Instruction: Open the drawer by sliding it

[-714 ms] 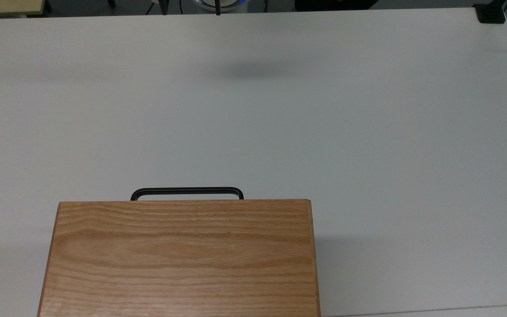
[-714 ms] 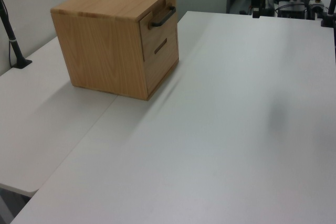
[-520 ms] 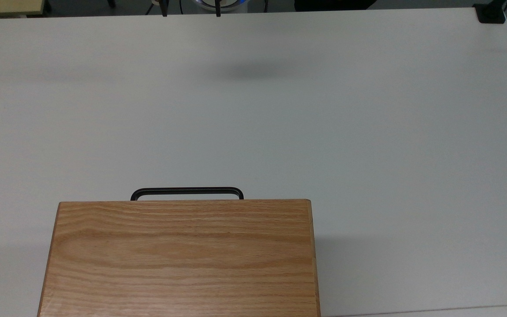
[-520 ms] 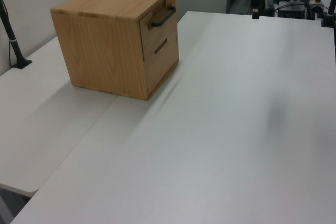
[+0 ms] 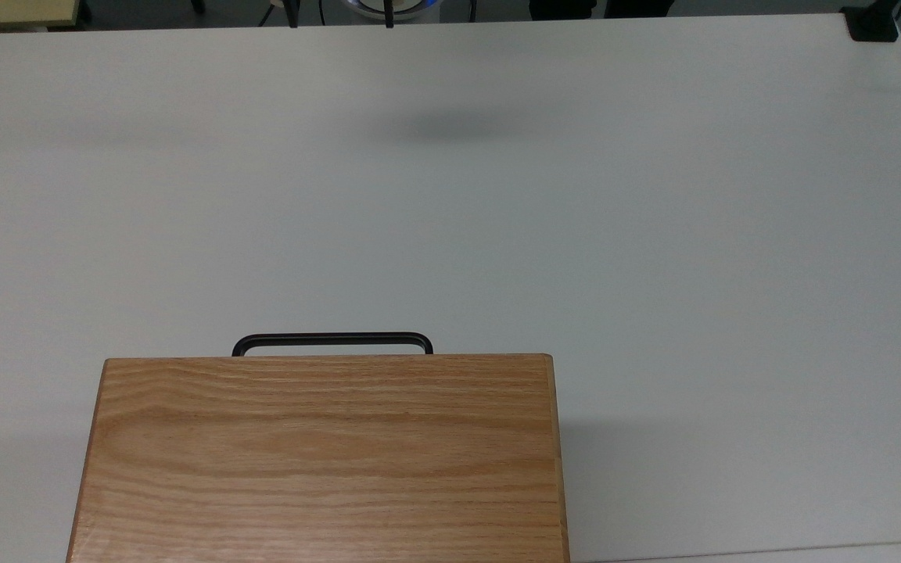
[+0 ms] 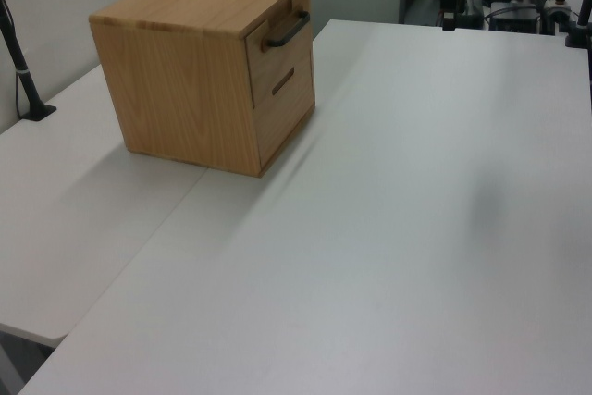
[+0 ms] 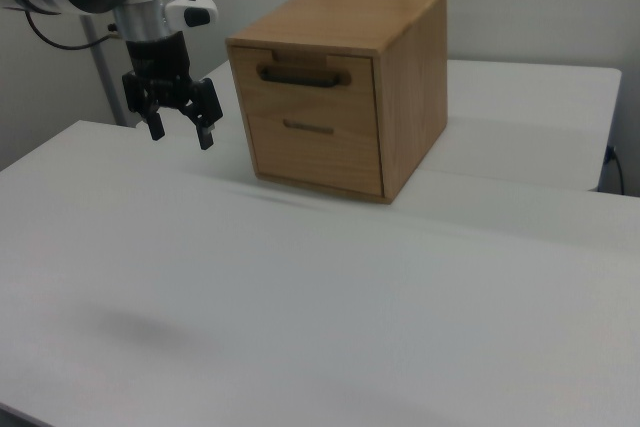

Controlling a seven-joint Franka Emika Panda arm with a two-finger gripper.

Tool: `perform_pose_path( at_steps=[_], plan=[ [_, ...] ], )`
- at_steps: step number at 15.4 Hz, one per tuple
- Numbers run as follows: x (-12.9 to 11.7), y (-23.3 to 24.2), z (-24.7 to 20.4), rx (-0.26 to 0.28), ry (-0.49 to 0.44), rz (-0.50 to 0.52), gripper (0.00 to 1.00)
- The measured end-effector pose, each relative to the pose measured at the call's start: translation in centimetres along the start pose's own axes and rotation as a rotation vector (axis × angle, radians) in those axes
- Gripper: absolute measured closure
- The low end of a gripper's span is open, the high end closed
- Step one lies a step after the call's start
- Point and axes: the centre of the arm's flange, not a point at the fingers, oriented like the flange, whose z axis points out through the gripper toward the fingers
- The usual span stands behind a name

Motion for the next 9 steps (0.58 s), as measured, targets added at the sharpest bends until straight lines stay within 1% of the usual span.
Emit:
perform_pose_path(
  at_steps=[2, 3, 6, 9],
  plan=[
    [0.01, -0.03, -0.18, 0.000, 0.004, 0.012, 0.00],
    [0.02, -0.04, -0.21, 0.000, 0.004, 0.034, 0.00],
    [0.09, -0.05, -0.44, 0.000, 0.009, 0.154, 0.00],
    [0.13, -0.03, -0.68, 0.002, 0.014, 0.316, 0.00]
  ],
)
